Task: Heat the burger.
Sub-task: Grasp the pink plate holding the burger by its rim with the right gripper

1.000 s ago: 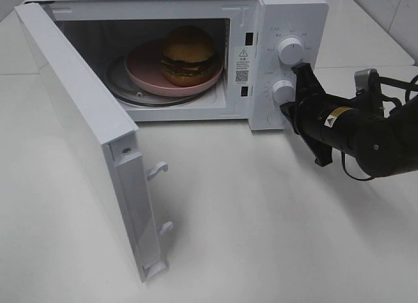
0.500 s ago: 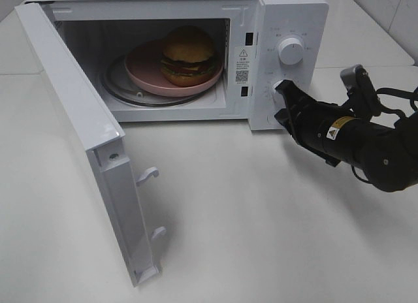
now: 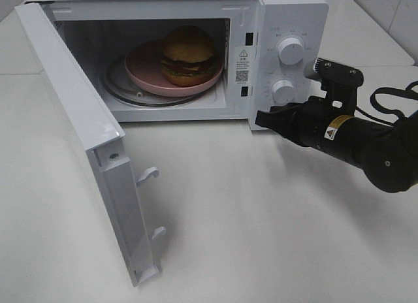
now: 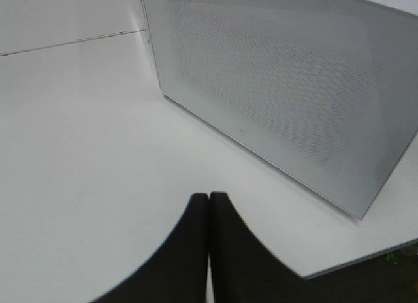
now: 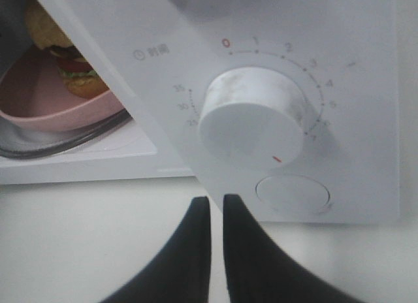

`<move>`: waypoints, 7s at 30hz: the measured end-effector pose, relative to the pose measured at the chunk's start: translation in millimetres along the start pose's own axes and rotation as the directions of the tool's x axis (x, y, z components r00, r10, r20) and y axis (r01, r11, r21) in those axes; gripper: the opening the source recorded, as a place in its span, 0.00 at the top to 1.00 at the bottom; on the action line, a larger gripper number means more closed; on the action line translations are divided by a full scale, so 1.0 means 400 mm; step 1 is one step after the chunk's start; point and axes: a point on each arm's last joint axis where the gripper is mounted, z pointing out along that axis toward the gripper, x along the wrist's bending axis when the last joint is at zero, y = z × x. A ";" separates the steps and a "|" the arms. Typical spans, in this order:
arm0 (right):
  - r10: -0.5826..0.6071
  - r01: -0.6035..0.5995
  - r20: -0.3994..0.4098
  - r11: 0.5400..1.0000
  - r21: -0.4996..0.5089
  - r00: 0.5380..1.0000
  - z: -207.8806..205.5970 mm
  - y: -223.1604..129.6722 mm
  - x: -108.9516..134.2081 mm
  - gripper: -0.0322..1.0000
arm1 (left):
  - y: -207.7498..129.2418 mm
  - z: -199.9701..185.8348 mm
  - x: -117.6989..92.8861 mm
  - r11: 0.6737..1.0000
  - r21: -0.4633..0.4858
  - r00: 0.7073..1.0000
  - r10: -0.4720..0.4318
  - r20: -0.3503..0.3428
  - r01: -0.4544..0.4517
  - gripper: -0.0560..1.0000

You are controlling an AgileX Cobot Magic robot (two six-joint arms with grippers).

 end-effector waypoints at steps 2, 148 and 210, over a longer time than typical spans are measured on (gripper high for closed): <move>-0.104 0.104 0.000 0.995 0.001 0.995 0.000 0.000 0.000 0.89 | 0.000 0.000 0.000 1.000 0.000 1.000 0.000 0.000 0.000 0.95; -0.896 0.999 -0.443 0.001 -0.048 -0.020 0.192 0.169 0.459 0.38 | 0.000 0.000 0.000 1.000 0.000 1.000 0.000 0.000 0.000 0.95; -0.916 0.996 -0.400 0.007 0.090 0.043 0.314 0.138 0.352 0.38 | 0.000 0.000 0.000 1.000 0.000 1.000 0.000 0.000 0.000 0.95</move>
